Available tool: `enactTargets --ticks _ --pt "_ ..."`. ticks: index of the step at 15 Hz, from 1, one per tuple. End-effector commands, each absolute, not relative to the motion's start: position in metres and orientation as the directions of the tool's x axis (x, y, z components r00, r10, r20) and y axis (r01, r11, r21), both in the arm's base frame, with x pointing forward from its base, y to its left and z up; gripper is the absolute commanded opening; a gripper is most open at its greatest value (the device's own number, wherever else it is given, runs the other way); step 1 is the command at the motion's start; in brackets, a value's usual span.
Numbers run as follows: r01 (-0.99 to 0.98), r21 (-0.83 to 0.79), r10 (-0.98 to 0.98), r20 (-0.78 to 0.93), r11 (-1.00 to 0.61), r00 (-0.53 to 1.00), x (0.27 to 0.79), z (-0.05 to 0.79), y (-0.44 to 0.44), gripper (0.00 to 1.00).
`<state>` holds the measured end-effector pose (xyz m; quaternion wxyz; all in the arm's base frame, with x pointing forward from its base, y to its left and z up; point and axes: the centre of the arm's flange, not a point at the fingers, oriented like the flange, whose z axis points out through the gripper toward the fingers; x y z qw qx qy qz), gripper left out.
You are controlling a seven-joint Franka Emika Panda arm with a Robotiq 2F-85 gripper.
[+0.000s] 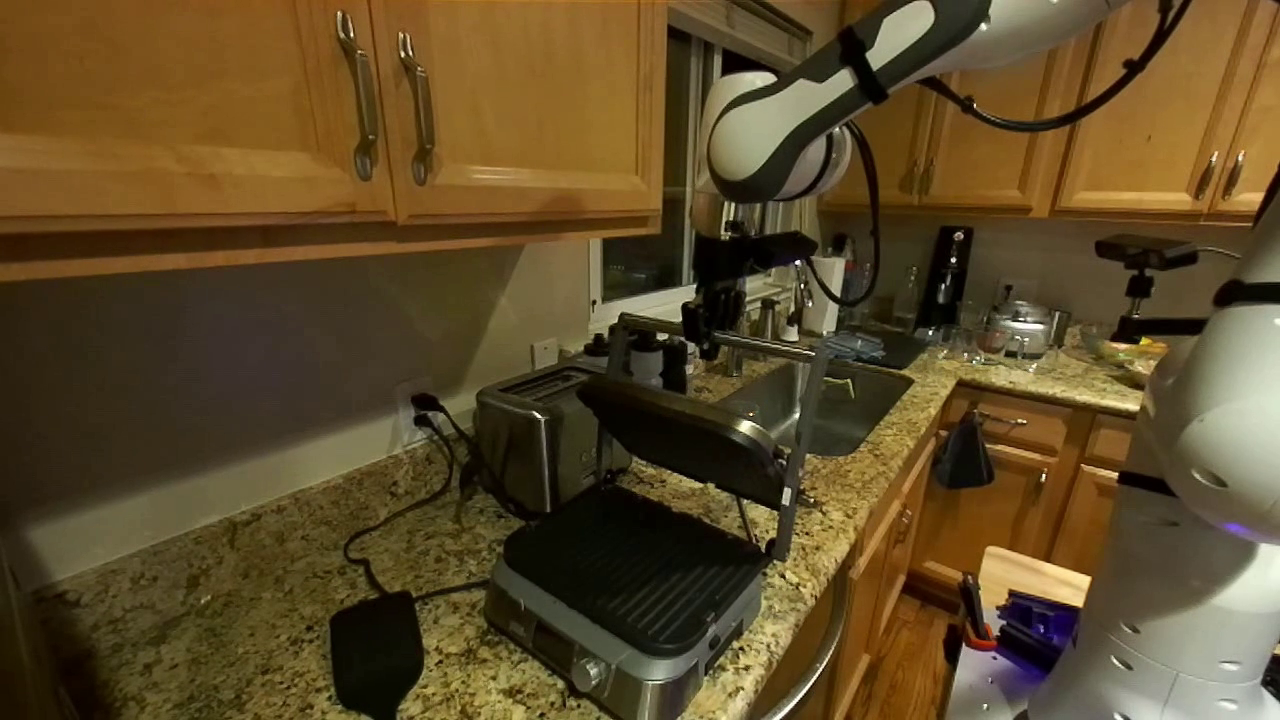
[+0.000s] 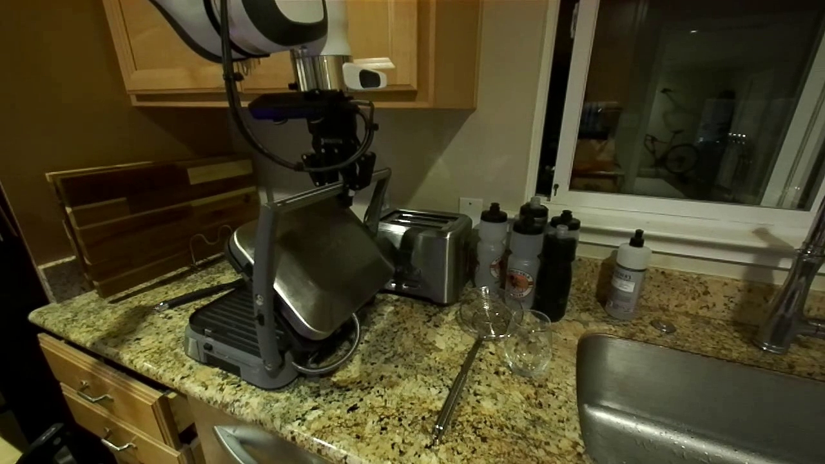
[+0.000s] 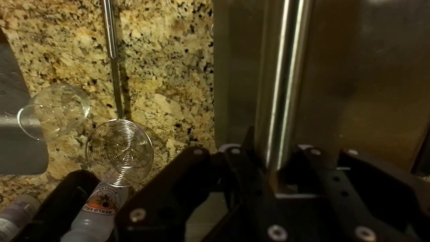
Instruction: Open the sandwich maker
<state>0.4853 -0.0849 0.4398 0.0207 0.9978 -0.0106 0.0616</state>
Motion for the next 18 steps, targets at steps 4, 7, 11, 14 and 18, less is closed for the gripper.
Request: enactTargets --ticks 4,7,11,14,18 --pt "-0.034 0.051 -0.027 0.128 -0.998 0.991 0.485 0.441 -0.090 0.03" --pt "-0.048 0.053 -0.040 0.140 -0.997 0.989 0.486 0.442 -0.114 0.03" --pt "-0.099 0.051 -0.092 0.127 -0.994 0.988 0.488 0.429 -0.150 0.03" --pt "-0.104 0.051 -0.098 0.111 -0.993 0.989 0.489 0.415 -0.173 0.03" --pt "-0.106 0.054 -0.102 0.074 -0.993 0.992 0.493 0.397 -0.196 0.03"
